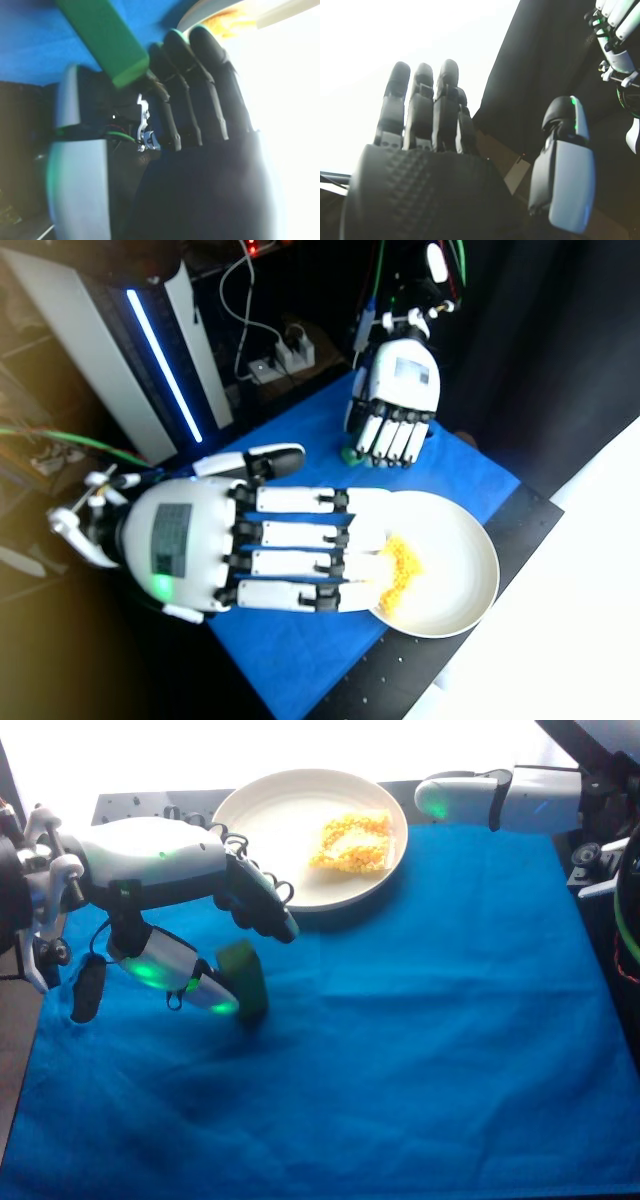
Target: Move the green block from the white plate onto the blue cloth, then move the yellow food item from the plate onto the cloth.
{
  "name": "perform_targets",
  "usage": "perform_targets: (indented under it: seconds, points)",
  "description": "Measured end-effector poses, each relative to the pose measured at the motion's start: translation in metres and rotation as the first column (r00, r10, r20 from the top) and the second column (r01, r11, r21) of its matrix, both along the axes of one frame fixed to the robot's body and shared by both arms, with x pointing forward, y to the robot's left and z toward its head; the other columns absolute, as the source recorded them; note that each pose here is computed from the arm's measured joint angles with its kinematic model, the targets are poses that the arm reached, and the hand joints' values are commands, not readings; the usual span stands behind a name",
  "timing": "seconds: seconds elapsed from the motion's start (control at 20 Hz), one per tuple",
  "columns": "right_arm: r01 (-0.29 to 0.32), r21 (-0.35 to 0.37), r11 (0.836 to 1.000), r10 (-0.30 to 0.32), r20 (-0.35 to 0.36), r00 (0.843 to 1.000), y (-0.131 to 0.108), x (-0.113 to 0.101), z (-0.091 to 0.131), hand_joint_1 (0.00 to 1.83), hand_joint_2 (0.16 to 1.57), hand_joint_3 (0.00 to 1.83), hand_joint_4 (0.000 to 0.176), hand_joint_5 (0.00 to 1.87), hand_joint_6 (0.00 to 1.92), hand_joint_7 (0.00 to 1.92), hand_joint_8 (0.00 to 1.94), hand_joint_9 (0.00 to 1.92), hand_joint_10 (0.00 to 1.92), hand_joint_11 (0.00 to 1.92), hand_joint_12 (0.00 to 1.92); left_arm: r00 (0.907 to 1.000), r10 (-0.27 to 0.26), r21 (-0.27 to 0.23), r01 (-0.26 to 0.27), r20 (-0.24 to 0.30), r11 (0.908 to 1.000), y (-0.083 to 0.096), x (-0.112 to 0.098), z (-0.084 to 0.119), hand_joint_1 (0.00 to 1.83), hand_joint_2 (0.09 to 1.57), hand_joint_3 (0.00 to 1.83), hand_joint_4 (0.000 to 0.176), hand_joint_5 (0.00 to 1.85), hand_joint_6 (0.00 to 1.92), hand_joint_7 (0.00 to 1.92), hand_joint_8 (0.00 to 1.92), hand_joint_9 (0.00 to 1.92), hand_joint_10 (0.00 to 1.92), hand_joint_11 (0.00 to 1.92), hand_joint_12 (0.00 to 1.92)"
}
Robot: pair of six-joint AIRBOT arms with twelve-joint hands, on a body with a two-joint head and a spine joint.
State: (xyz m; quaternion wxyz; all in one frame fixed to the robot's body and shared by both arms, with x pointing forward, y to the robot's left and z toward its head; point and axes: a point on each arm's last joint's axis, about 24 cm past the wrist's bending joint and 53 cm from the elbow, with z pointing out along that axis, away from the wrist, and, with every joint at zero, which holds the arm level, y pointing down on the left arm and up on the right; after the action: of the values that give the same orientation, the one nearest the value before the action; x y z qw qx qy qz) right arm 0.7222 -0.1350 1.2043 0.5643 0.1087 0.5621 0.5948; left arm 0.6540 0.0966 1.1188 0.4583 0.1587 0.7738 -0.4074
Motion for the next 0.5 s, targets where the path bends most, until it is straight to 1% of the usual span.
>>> perform_targets:
  seconds: [0.05, 0.1, 0.15, 0.2, 0.25, 0.3, 0.35, 0.4, 0.45, 0.5]
  points:
    - [0.0, 0.0, 1.0, 0.0, 0.0, 1.0, 0.0, 0.0, 0.0, 0.59, 0.93, 0.0, 0.03, 0.2, 0.0, 0.47, 0.0, 0.32, 0.0, 0.0, 0.66, 1.0, -0.001, -0.003, 0.001, -0.002, 1.0, 0.0, 0.0, 0.0, 0.94, 0.79, 0.0, 0.004, 0.82, 0.0, 0.89, 0.03, 0.72, 0.48, 0.31, 1.48]
    - [0.0, 0.0, 1.0, 0.0, 0.0, 1.0, 0.0, 0.0, 0.0, 0.57, 0.93, 0.0, 0.038, 0.2, 0.0, 0.45, 0.0, 0.31, 0.0, 0.0, 0.65, 1.0, -0.001, -0.006, 0.001, -0.002, 1.0, 0.0, 0.0, 0.001, 0.94, 0.78, 0.0, 0.009, 0.79, 0.0, 0.88, 0.01, 0.69, 0.53, 0.28, 1.5]
    - [0.0, 0.0, 1.0, 0.0, 0.0, 1.0, 0.0, 0.0, 0.0, 0.57, 0.93, 0.0, 0.038, 0.2, 0.0, 0.45, 0.0, 0.31, 0.0, 0.0, 0.65, 1.0, -0.003, -0.009, 0.003, -0.002, 1.0, 0.0, 0.0, 0.002, 0.94, 0.78, 0.0, 0.009, 0.79, 0.0, 0.88, 0.01, 0.69, 0.53, 0.28, 1.5]
    - [0.0, 0.0, 1.0, 0.0, 0.0, 1.0, 0.0, 0.0, 0.0, 0.62, 0.94, 0.0, 0.019, 0.18, 0.0, 0.47, 0.01, 0.32, 0.0, 0.0, 0.62, 1.0, -0.005, -0.016, 0.005, -0.001, 0.9999, 0.0, -0.001, 0.004, 0.95, 0.8, 0.01, 0.021, 0.74, 0.0, 0.82, 0.0, 0.61, 0.55, 0.22, 1.51]
    - [0.0, 0.0, 1.0, 0.0, 0.0, 1.0, 0.0, 0.0, 0.0, 0.62, 0.95, 0.0, 0.01, 0.18, 0.0, 0.48, 0.01, 0.31, 0.0, 0.0, 0.6, 1.0, -0.006, -0.018, 0.006, 0.002, 0.9998, 0.001, -0.001, 0.006, 0.93, 0.83, 0.01, 0.014, 0.7, 0.0, 0.78, 0.0, 0.58, 0.54, 0.19, 1.5]
    - [0.0, 0.0, 1.0, 0.0, 0.0, 1.0, 0.0, 0.0, 0.0, 0.62, 0.95, 0.0, 0.009, 0.18, 0.0, 0.49, 0.0, 0.34, 0.01, 0.0, 0.67, 0.9999, -0.001, -0.022, 0.001, 0.01, 0.9998, 0.004, 0.001, 0.011, 0.83, 0.89, 0.01, 0.012, 0.65, 0.0, 0.72, 0.0, 0.55, 0.51, 0.14, 1.48]
    - [0.0, 0.0, 1.0, 0.0, 0.0, 1.0, 0.0, 0.0, 0.0, 0.62, 0.95, 0.0, 0.018, 0.18, 0.0, 0.5, 0.0, 0.36, 0.01, 0.0, 0.7, 0.9998, 0.004, -0.026, -0.004, 0.019, 0.9997, 0.007, 0.002, 0.015, 0.74, 0.89, 0.0, 0.016, 0.65, 0.0, 0.72, 0.0, 0.58, 0.5, 0.18, 1.47]
    - [0.0, 0.0, 1.0, 0.0, 0.0, 1.0, 0.0, 0.0, 0.0, 0.61, 0.93, 0.0, 0.024, 0.16, 0.0, 0.5, 0.0, 0.35, 0.0, 0.0, 0.65, 0.9995, 0.009, -0.034, -0.008, 0.031, 0.9994, 0.009, 0.005, 0.022, 0.69, 0.93, 0.0, 0.021, 0.59, 0.0, 0.65, 0.0, 0.51, 0.54, 0.14, 1.53]
    - [0.0, -0.001, 1.0, 0.0, 0.0, 1.0, 0.0, 0.0, 0.0, 0.62, 0.92, 0.0, 0.034, 0.16, 0.01, 0.5, 0.0, 0.35, 0.0, 0.0, 0.64, 0.9991, 0.015, -0.044, -0.013, 0.041, 0.999, 0.01, 0.007, 0.029, 0.66, 0.96, 0.0, 0.012, 0.53, 0.0, 0.61, 0.0, 0.45, 0.61, 0.11, 1.59]
    - [0.0, 0.0, 1.0, 0.0, 0.0, 1.0, 0.0, 0.0, 0.0, 0.62, 0.92, 0.0, 0.034, 0.16, 0.01, 0.5, 0.0, 0.35, 0.0, 0.0, 0.64, 0.9984, 0.018, -0.052, -0.016, 0.053, 0.9985, 0.012, 0.009, 0.035, 0.66, 0.96, 0.0, 0.012, 0.53, 0.0, 0.61, 0.0, 0.45, 0.61, 0.11, 1.59]
